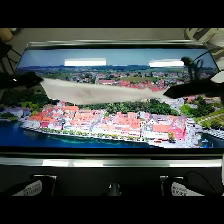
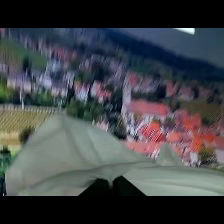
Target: Fold the shirts.
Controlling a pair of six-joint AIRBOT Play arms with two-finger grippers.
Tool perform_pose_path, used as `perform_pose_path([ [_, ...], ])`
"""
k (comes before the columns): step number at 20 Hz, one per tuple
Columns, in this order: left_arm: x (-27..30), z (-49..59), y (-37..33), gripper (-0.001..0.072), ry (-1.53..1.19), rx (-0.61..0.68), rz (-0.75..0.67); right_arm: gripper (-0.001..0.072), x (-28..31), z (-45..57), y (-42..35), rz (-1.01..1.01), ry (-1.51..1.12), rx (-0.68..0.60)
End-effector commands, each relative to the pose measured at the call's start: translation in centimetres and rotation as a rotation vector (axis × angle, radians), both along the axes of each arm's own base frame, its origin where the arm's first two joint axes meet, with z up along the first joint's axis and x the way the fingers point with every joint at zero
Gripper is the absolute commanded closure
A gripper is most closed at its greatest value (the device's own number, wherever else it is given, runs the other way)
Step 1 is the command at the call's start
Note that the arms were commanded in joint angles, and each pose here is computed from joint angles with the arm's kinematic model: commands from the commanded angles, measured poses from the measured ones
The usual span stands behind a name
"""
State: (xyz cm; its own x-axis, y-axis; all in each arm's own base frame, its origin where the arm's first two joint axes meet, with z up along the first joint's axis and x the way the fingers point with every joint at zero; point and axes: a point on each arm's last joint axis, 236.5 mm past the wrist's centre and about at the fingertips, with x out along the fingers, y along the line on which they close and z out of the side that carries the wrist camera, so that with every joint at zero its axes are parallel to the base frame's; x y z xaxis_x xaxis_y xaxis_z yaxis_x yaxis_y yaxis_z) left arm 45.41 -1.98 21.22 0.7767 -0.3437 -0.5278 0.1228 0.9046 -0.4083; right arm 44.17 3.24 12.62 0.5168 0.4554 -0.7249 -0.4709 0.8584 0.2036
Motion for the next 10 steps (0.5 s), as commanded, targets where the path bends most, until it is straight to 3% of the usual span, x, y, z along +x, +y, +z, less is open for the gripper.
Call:
perform_pose_path([
  [1, -10.1, 25.0, -1.1, 0.0676, -0.62, 0.124, 0.064, 0.0698, -4.7, 25.0, -3.2, -0.121, -0.638, -0.261],
  [3, -18.8, 33.7, -2.4, 0.0676, -0.883, 0.112, 0.108, 0.0698, -11.7, 35.2, -3.6, -0.228, -0.932, -0.392],
  [5, -24.3, 36.1, -3.5, 0.0676, -0.977, 0.071, 0.118, 0.0698, -17.5, 39.3, -3.6, -0.315, -1.06, -0.435],
  [10, -28.8, 36.8, -4.5, 0.0677, -1.026, 0.09, 0.115, 0.0698, -22.2, 40.6, -2.7, -0.333, -1.112, -0.457],
])
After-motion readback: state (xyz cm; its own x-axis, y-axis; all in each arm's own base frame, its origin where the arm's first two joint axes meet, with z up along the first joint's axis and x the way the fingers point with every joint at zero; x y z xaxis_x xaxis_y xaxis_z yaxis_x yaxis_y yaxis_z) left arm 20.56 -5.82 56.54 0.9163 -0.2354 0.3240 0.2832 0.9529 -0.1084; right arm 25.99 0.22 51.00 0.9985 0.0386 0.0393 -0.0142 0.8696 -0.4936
